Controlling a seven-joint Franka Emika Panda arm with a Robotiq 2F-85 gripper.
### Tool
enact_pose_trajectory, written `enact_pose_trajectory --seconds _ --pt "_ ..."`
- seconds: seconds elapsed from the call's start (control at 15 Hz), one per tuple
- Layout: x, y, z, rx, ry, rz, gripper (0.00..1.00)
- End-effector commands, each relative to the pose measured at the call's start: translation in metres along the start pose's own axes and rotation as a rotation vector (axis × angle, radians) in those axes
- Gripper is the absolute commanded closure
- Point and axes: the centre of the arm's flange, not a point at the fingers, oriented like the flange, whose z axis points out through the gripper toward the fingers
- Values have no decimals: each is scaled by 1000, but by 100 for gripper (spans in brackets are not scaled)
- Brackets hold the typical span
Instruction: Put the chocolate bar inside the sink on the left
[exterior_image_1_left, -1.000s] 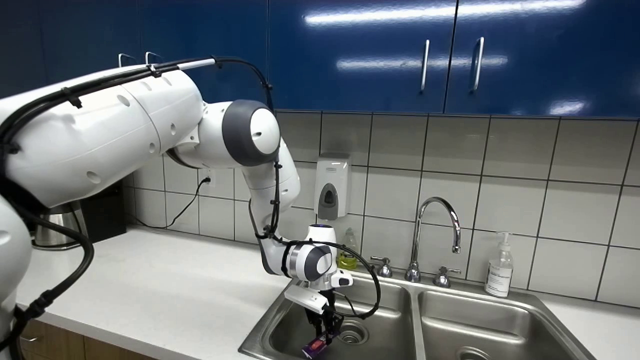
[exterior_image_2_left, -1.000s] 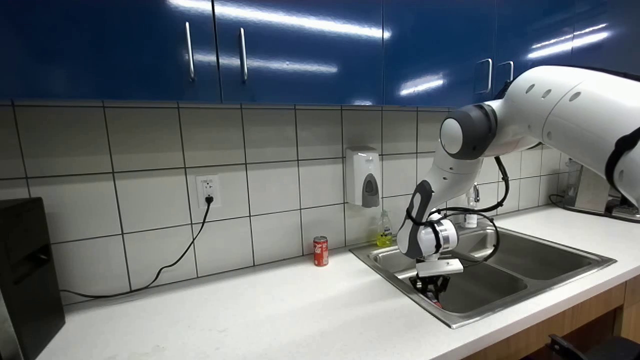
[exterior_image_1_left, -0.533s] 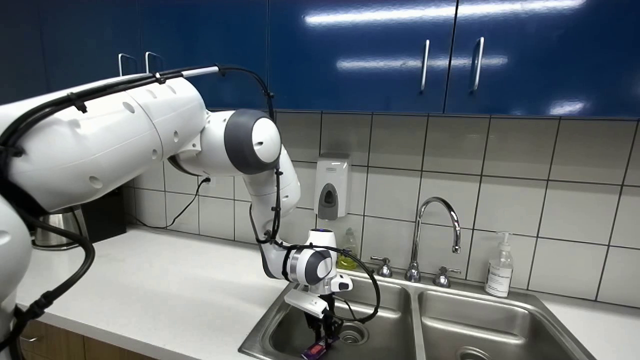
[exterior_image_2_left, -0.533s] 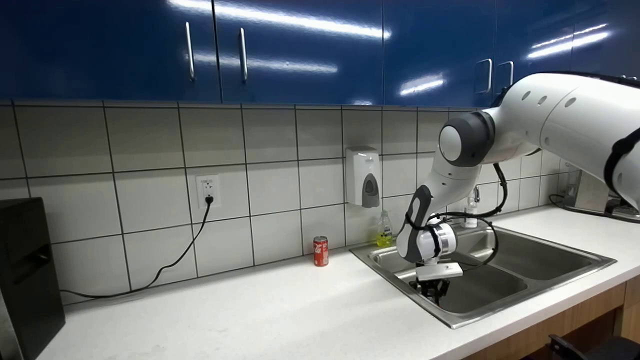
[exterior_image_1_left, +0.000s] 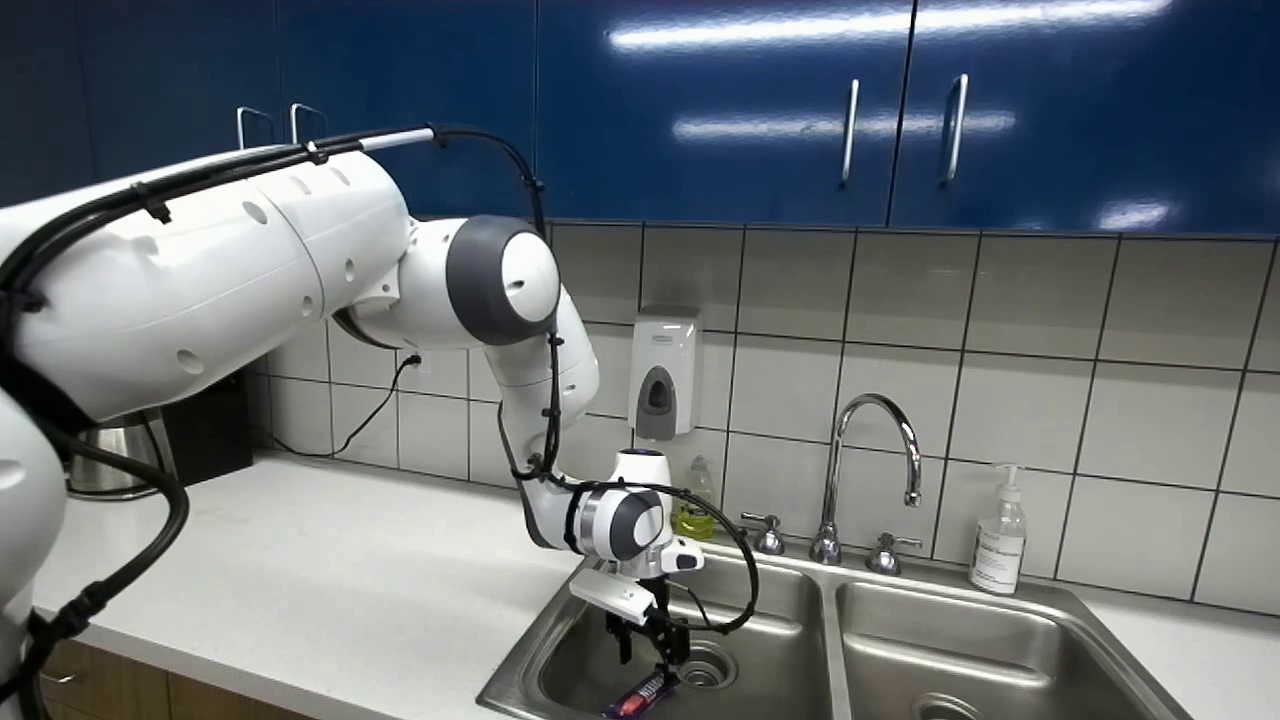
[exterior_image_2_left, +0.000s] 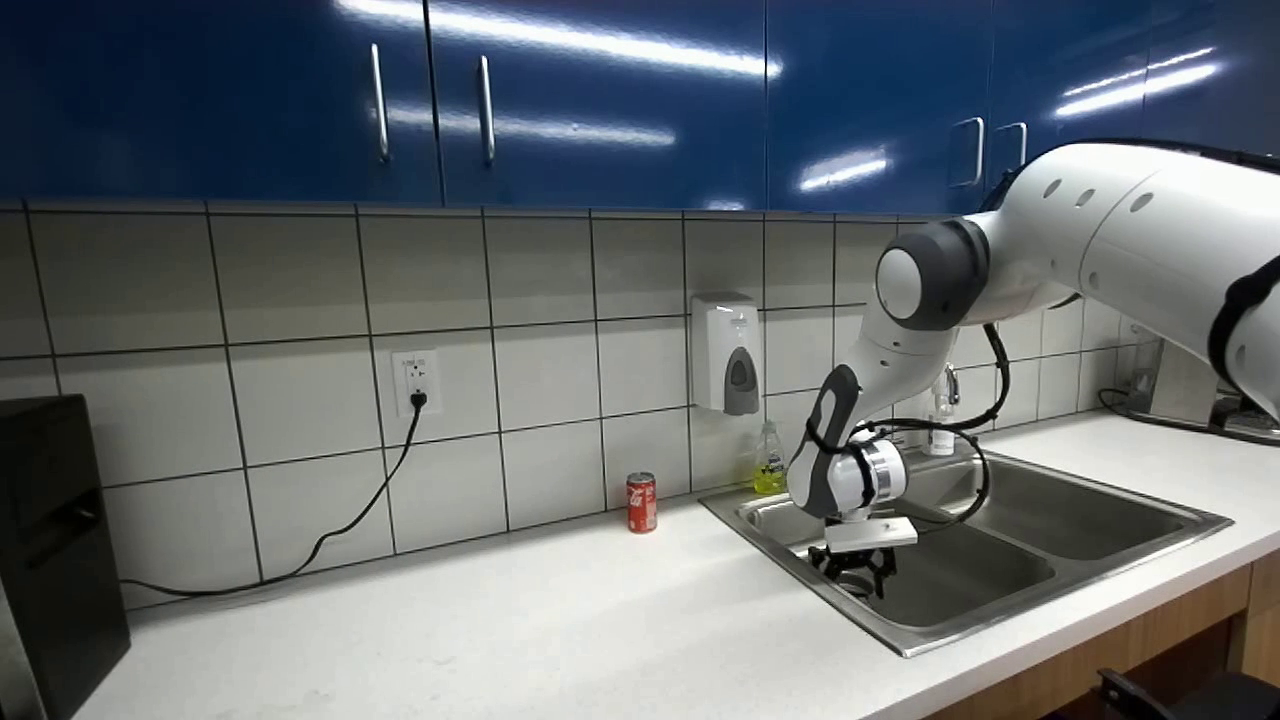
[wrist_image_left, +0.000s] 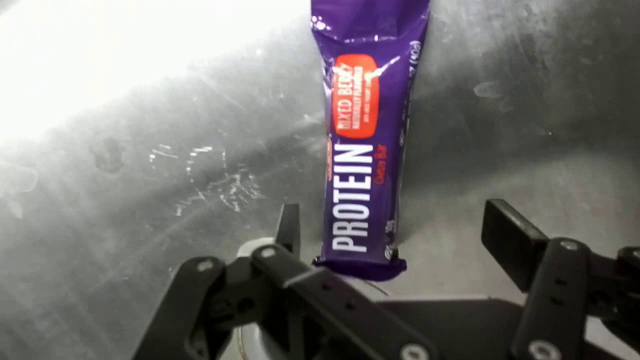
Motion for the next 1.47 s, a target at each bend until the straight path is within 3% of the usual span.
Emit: enact_pose_trajectory --seconds 0.0,0.27,0.73,1.4 --pt "-6 -7 -49 -2 29 19 0" --pt "-14 -12 -90 -14 61 28 0" --pt "-62 -16 -153 -19 98 36 0" --pt "-148 -101 -205 21 99 -253 0"
